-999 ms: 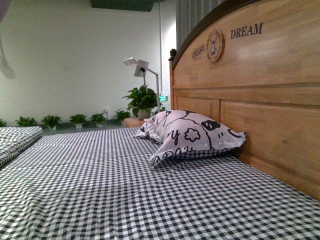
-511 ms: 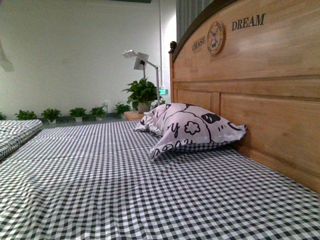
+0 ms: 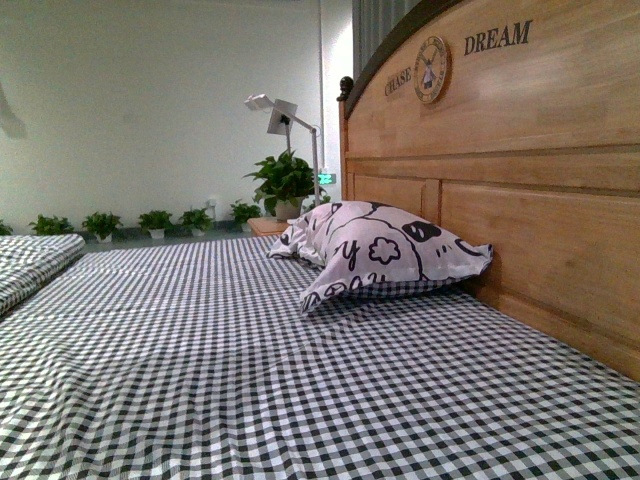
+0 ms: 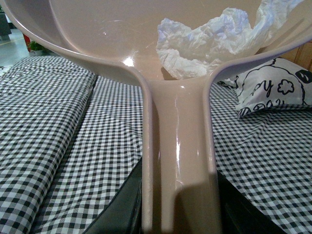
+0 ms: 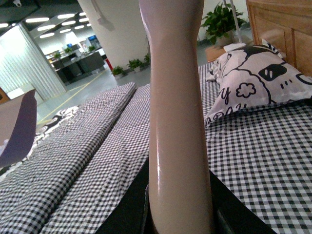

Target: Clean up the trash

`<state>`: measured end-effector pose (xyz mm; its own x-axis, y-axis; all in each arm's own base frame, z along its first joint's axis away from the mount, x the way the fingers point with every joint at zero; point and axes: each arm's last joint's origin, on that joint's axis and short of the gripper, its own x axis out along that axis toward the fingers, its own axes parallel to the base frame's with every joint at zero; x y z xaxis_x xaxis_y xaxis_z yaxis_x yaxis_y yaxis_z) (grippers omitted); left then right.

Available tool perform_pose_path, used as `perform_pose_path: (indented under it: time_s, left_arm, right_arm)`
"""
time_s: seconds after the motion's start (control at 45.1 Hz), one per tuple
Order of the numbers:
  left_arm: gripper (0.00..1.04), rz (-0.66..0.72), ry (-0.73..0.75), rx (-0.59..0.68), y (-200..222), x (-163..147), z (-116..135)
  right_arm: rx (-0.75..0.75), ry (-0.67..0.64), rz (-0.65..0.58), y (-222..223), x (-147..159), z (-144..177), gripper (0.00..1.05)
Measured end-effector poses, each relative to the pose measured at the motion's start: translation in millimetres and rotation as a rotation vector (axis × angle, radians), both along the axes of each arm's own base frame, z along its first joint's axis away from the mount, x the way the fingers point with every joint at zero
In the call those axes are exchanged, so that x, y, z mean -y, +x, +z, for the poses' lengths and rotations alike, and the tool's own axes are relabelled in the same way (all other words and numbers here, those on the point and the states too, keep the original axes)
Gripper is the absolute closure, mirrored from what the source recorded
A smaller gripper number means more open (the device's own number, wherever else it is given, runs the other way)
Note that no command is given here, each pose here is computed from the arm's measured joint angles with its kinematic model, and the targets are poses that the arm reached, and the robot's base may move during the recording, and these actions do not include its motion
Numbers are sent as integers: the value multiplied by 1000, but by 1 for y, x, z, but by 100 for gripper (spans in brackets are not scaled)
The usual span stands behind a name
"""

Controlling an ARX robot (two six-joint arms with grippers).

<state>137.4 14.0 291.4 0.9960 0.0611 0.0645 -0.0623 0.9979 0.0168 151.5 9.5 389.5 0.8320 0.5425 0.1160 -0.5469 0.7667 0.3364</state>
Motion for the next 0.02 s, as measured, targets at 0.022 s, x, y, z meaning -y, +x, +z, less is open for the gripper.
perform_pose_path:
  time_s: [0.022]
  left_arm:
    - [79,0,0,0,0,0,0]
  right_arm:
    - [0,0,0,0,0,0,85]
